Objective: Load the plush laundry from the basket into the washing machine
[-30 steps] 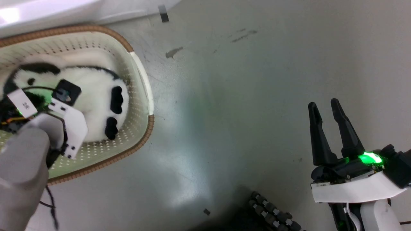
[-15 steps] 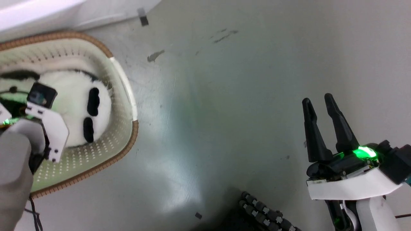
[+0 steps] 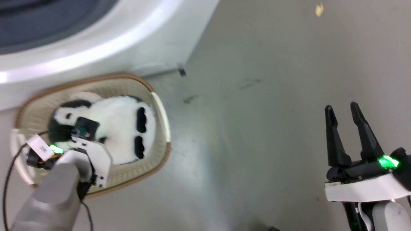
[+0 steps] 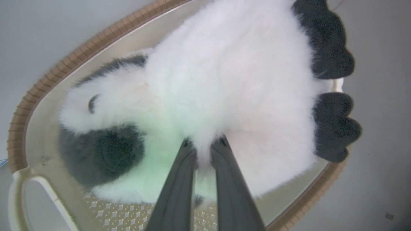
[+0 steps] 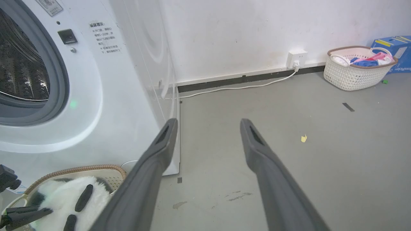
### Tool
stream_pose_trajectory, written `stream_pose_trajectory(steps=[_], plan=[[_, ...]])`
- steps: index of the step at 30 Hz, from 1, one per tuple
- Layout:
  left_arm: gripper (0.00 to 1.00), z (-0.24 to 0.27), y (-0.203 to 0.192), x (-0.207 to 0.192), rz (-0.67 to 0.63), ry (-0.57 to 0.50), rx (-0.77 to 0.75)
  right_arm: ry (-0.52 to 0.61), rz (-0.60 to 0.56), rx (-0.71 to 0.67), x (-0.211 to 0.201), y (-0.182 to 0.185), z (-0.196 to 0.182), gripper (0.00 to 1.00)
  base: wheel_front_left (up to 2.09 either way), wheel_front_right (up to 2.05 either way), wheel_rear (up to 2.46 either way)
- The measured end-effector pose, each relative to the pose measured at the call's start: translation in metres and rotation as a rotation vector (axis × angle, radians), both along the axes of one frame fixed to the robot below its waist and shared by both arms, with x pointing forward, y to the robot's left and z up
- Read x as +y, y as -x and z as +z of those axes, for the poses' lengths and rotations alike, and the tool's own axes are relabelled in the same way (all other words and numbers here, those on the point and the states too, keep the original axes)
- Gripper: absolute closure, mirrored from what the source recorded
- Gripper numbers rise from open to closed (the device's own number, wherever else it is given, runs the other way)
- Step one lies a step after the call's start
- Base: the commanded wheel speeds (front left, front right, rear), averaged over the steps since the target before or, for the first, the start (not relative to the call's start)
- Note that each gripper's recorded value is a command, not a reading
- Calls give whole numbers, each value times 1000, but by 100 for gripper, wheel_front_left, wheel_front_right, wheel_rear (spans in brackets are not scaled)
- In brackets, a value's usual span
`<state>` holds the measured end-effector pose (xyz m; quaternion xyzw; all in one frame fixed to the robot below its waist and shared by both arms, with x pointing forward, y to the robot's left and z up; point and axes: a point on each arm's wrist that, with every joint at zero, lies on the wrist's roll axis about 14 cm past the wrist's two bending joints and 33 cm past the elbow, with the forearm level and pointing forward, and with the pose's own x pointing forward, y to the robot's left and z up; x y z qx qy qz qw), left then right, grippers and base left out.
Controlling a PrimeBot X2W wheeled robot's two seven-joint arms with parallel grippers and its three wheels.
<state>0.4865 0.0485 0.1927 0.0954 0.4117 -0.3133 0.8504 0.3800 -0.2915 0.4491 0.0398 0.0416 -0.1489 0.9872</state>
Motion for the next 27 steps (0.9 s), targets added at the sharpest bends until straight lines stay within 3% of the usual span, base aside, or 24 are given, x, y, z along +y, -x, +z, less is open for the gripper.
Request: stream_pose_trajectory(steps=[15,27], plan=[[100,130,18,23,158,153,-311,2,77,-189,23,10,59,0,0,0,0],[100,274,4,40,276,331,-754,-20,143,-254,45,10,77,0,0,0,0]])
